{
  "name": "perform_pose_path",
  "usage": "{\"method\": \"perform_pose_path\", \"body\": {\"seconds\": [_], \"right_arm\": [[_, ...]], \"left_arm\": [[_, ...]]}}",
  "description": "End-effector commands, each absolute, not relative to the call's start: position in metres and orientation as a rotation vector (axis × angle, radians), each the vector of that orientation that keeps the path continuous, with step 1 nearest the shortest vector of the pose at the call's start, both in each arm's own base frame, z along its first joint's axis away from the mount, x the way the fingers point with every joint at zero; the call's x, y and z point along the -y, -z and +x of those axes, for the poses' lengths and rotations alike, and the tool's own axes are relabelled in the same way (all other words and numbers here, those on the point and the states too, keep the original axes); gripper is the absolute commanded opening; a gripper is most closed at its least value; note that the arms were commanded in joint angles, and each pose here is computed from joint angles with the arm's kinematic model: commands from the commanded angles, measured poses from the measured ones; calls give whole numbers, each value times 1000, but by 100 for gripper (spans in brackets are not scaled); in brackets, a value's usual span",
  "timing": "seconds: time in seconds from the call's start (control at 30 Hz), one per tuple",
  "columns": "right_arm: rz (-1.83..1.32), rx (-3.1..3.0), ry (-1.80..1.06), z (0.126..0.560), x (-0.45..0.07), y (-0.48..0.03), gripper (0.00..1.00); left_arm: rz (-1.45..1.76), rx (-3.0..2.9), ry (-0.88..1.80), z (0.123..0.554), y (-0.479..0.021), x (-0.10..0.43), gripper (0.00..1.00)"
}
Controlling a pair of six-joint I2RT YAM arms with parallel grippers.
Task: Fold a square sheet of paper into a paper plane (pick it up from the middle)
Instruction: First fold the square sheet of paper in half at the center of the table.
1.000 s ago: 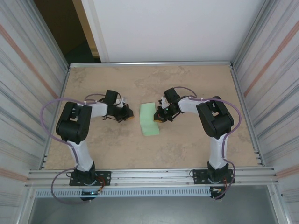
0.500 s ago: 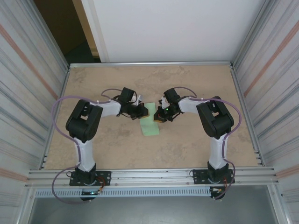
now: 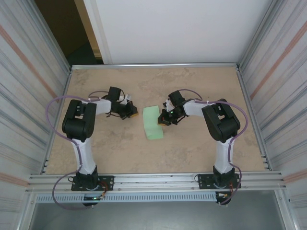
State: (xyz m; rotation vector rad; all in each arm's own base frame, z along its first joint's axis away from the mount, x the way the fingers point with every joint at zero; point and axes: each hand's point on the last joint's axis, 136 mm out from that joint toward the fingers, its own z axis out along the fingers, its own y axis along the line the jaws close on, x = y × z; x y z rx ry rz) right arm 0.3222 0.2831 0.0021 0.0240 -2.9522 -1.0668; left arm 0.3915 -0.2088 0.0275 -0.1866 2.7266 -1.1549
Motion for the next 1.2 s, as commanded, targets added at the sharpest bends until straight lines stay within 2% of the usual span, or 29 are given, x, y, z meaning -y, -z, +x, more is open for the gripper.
{"method": "perform_pose_path", "body": {"seconds": [0.0,0.13,0.3,0.43,0.63,0.8,0.83,0.97,1.17], "right_arm": [[-162,2898,255,249,-177,103,0],[-164,2894,250,248,-177,105,0],[-164,2895,244,248,-175,105,0],[-172,2895,250,249,-174,105,0],[-178,2900,265,253,-174,104,0],[-179,2904,280,253,-178,103,0],[-178,2905,282,253,-179,103,0],[-175,2904,287,252,-183,103,0],[-179,2902,288,250,-185,103,0]], "left_arm": [[-1,-2645,1213,383,-70,243,4],[25,-2636,1278,378,-66,271,4],[-10,-2701,1238,389,-40,276,4],[-34,-2744,1087,409,-24,251,4],[-178,-2754,1016,437,-5,197,3],[-196,-2702,1009,450,-29,183,3],[-182,-2661,1022,452,-50,185,4],[-133,-2595,1075,430,-91,209,3],[-102,-2645,1129,362,-88,255,3]]}}
